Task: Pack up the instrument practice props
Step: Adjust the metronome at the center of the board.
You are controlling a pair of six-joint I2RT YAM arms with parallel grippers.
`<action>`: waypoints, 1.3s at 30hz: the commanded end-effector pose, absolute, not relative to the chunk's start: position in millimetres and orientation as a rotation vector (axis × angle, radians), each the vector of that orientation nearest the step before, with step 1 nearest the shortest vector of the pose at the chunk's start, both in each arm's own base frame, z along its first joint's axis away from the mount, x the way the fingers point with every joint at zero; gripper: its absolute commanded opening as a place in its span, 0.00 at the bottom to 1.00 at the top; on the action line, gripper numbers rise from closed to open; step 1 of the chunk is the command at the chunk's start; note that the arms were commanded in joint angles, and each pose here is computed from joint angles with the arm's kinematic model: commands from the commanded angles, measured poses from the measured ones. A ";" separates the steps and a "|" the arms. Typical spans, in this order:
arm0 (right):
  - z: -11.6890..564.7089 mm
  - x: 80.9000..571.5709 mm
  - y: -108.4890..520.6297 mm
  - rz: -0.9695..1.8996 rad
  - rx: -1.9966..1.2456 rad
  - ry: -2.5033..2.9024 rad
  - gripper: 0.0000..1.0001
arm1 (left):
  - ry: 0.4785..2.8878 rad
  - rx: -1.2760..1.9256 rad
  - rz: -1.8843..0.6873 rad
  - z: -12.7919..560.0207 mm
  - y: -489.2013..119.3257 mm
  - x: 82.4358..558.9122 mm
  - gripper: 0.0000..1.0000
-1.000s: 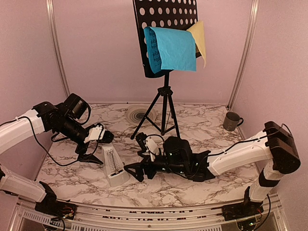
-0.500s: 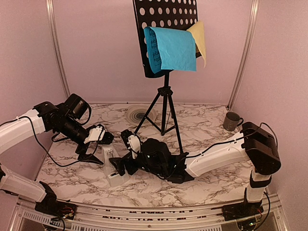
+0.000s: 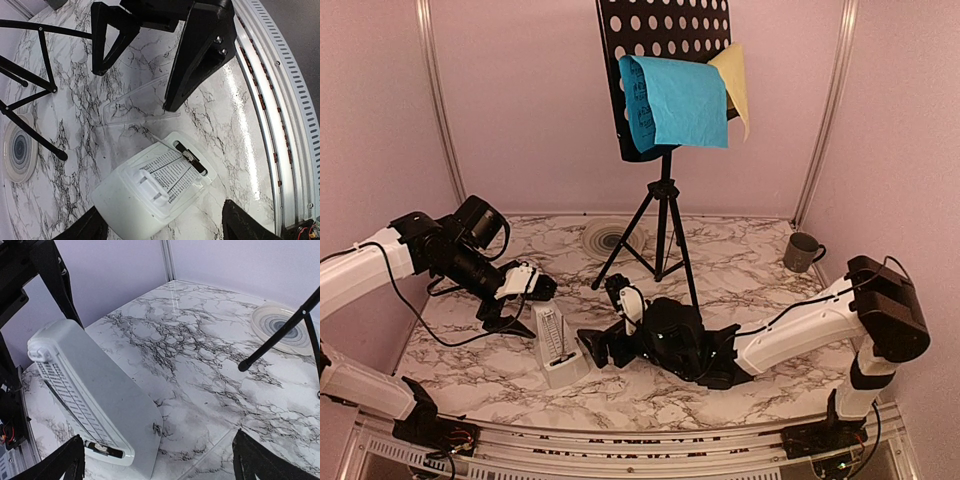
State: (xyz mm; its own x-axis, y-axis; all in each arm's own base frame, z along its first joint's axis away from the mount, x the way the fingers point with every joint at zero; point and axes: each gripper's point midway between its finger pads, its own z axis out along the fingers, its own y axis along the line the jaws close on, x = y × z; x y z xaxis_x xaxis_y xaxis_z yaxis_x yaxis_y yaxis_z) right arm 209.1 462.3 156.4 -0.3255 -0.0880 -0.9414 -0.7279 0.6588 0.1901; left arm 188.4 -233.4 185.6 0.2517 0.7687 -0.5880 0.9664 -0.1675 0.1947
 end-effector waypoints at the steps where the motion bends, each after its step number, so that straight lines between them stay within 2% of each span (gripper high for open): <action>1: 176.2 195.1 441.1 0.839 -0.620 1.751 1.00 | 1.605 2.022 -0.511 181.4 -226.2 174.2 0.79; 4: 169.1 189.1 423.9 0.839 -0.625 1.761 1.00 | 1.602 2.024 -0.513 181.4 -226.9 174.1 0.75; 10: 158.4 184.0 413.3 0.830 -0.646 1.787 1.00 | 1.577 2.065 -0.523 177.5 -228.1 170.7 0.59; 13: 159.1 181.5 414.5 0.851 -0.652 1.782 1.00 | 1.552 2.083 -0.521 177.9 -230.0 172.0 0.65; 15: 159.6 180.1 416.7 0.862 -0.661 1.781 1.00 | 1.540 2.089 -0.511 179.6 -231.9 175.4 0.74; 18: 160.7 178.4 417.9 0.874 -0.669 1.776 1.00 | 1.530 2.106 -0.483 180.2 -234.8 183.9 0.82; 30: 170.9 175.9 414.3 0.888 -0.687 1.755 1.00 | 1.338 2.153 -0.431 206.2 -239.0 203.9 0.85; 39: 172.4 173.8 415.2 0.926 -0.704 1.757 1.00 | 1.245 2.196 -0.448 204.5 -242.8 198.2 0.81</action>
